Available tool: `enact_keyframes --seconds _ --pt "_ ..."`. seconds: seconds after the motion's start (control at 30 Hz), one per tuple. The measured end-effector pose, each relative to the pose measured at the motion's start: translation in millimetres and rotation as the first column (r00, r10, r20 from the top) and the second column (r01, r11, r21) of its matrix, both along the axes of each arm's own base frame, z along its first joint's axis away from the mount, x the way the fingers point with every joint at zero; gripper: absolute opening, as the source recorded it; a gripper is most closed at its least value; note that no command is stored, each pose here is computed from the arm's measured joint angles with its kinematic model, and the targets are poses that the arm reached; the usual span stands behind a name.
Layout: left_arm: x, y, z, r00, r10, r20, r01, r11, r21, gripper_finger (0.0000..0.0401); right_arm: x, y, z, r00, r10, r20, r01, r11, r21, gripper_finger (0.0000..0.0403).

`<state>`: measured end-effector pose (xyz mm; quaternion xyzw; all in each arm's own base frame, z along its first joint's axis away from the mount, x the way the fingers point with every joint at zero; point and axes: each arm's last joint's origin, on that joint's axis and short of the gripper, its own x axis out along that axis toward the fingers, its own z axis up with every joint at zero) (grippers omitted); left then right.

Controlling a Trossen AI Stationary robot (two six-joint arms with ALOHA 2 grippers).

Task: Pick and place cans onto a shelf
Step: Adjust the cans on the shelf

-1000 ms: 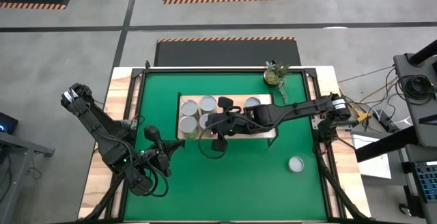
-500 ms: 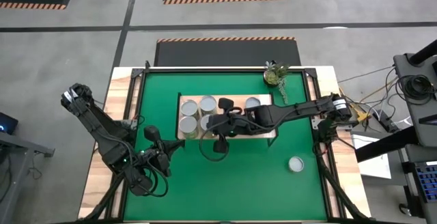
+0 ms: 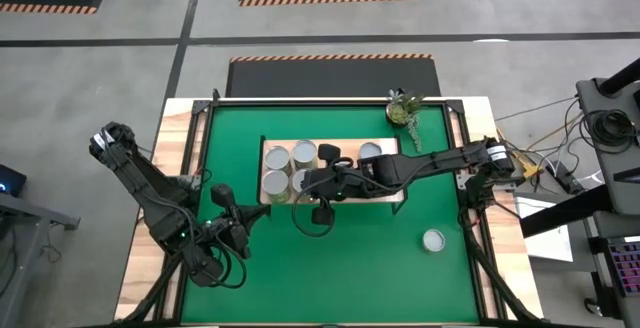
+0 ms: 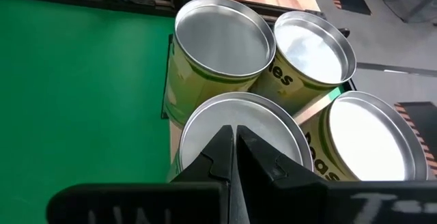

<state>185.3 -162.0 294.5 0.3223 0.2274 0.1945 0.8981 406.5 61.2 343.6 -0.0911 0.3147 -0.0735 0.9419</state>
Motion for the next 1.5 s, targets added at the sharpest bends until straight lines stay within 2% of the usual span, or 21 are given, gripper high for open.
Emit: enact_keyframes --seconds 0.3,0.6,0.77,1.13,1.5 --pt "0 0 0 1.000 0.000 0.000 0.000 1.000 0.000 0.0000 -1 0 6 1.000 0.006 0.016 -0.006 1.000 -0.014 0.0009" --pt "0 0 0 1.000 0.000 0.001 0.000 1.000 -0.001 0.0000 -1 -5 36 0.995 0.033 0.090 -0.028 0.998 -0.056 0.0009" --pt "0 0 0 1.000 0.000 0.001 0.000 1.000 -0.001 0.0000 0 -22 46 0.994 0.007 0.113 0.001 0.997 -0.075 0.0009" --pt "0 0 0 1.000 0.000 0.001 0.000 1.000 0.000 0.0000 2 -72 30 0.993 -0.109 0.046 0.111 0.992 -0.057 0.0009" --pt "0 0 0 1.000 0.001 0.000 -0.001 1.000 0.000 0.0000 5 -79 14 0.994 -0.110 -0.001 0.110 0.993 -0.036 0.0009"
